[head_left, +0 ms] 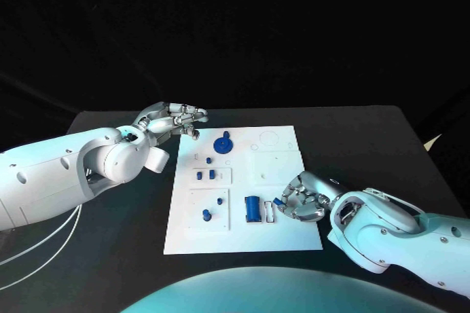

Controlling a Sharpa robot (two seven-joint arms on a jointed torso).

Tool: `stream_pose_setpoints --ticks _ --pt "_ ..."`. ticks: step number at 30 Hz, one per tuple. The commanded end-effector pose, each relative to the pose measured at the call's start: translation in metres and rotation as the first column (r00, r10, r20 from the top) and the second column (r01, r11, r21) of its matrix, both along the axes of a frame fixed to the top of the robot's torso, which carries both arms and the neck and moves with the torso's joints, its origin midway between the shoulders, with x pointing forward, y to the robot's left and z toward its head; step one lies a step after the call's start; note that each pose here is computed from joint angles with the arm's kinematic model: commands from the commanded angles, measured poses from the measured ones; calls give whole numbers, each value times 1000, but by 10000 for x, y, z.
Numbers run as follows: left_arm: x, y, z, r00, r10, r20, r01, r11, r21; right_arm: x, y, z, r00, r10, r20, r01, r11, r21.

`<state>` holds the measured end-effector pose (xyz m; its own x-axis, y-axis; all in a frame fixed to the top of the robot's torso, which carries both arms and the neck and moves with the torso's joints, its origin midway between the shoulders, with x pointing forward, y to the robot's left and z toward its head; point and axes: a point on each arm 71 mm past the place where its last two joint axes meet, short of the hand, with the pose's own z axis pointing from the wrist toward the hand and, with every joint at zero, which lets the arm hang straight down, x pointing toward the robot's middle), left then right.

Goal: Assemble the parts on the task board

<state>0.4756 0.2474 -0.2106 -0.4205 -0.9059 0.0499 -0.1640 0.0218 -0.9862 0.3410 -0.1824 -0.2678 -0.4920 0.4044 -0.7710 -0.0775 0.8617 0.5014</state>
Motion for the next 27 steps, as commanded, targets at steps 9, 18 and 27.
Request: stream_pose_setpoints --ticks 9,18,27 --pt "-22 -47 14 1000 -26 2 26 1000 -12 -14 84 -151 989 -29 -142 36 998 45" --pt "-21 -49 13 1000 -26 1 26 1000 -12 7 103 -199 988 -33 -153 38 999 33" --pt "-22 -50 14 1000 -27 1 27 1000 -12 24 155 -217 988 -26 -150 32 999 35"
